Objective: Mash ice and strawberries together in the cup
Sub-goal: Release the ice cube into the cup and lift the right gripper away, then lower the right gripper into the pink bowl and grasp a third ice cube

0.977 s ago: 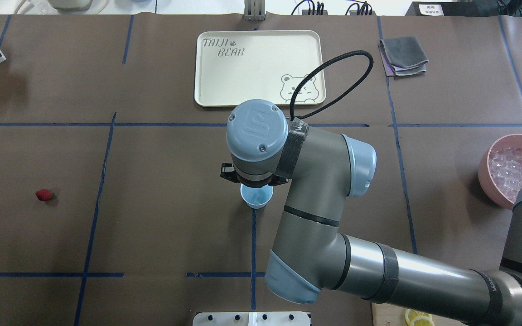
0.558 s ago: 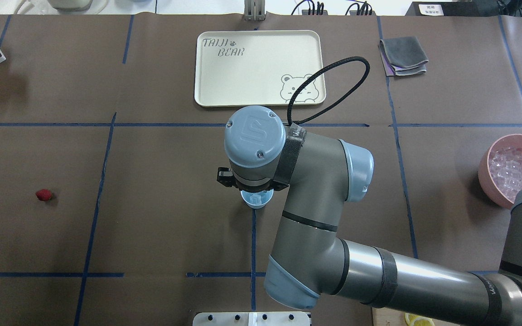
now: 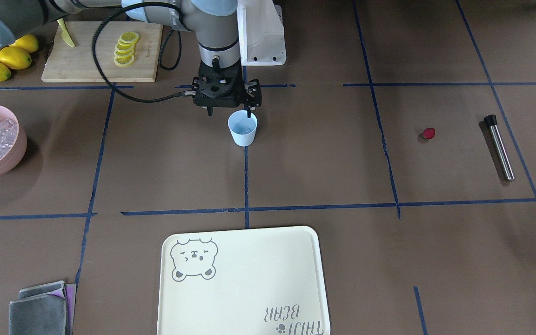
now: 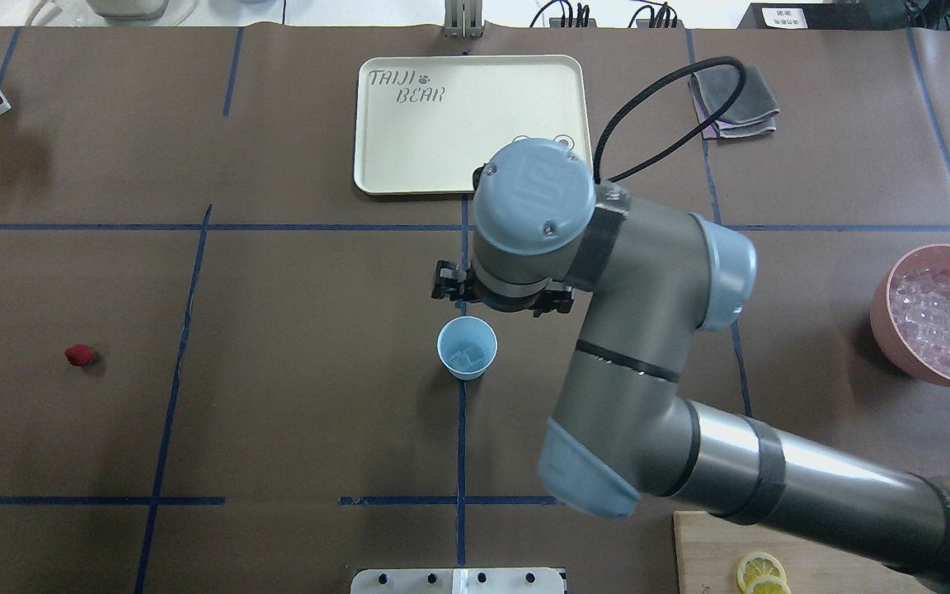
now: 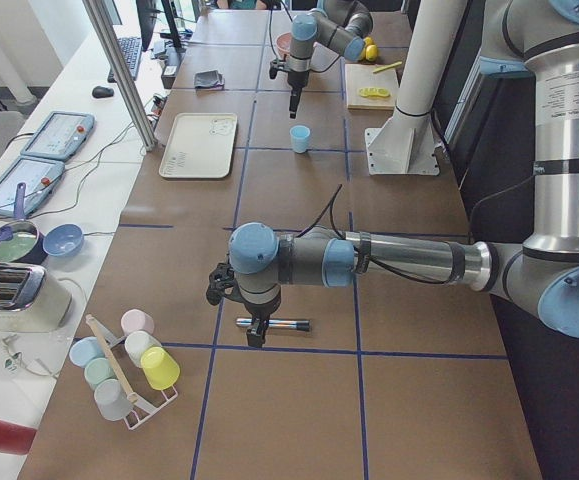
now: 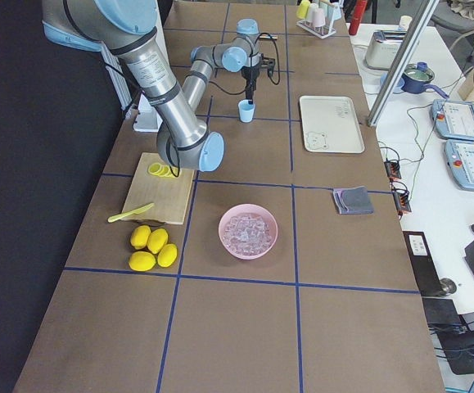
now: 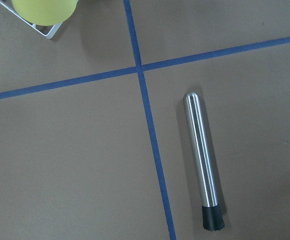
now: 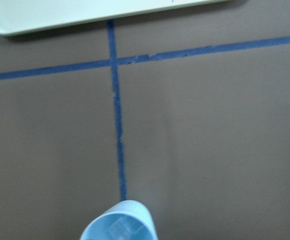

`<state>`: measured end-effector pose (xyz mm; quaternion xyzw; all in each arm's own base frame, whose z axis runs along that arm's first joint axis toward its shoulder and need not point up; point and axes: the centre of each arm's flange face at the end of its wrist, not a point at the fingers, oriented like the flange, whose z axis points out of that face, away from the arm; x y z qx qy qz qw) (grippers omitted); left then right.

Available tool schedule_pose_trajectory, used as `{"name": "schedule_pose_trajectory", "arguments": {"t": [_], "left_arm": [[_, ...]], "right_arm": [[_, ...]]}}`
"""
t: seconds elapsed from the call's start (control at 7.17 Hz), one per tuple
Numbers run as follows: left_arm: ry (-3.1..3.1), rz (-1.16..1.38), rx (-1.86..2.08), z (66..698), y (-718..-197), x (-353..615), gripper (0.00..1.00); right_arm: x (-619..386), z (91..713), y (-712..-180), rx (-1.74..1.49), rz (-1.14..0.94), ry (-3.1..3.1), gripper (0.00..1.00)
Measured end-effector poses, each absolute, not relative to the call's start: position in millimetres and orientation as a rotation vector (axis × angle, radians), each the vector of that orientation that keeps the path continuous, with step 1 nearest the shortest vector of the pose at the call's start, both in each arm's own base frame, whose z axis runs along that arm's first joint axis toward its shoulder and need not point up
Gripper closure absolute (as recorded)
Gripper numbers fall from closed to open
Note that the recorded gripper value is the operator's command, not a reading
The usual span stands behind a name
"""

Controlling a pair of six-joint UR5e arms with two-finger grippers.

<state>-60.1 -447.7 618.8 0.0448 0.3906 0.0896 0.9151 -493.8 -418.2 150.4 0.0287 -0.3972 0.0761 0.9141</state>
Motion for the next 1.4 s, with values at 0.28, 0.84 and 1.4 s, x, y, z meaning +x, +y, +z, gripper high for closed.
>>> {"name": "schedule_pose_trajectory", "arguments": {"t": [0.28, 0.84, 1.4], "left_arm": [[0.804, 0.184, 0.091, 619, -447, -60, 0.00], [0.804, 0.186, 0.092, 619, -447, -60, 0.00], [0.804, 0.185, 0.092, 619, -447, -60, 0.00]], "right_arm": [[-404, 206, -453, 0.079, 0.096, -0.802, 0.00], [-240, 358, -455, 0.127, -0.156, -0.658, 0.00], [-129, 481, -422, 0.121, -0.312, -0.579, 0.02]]}}
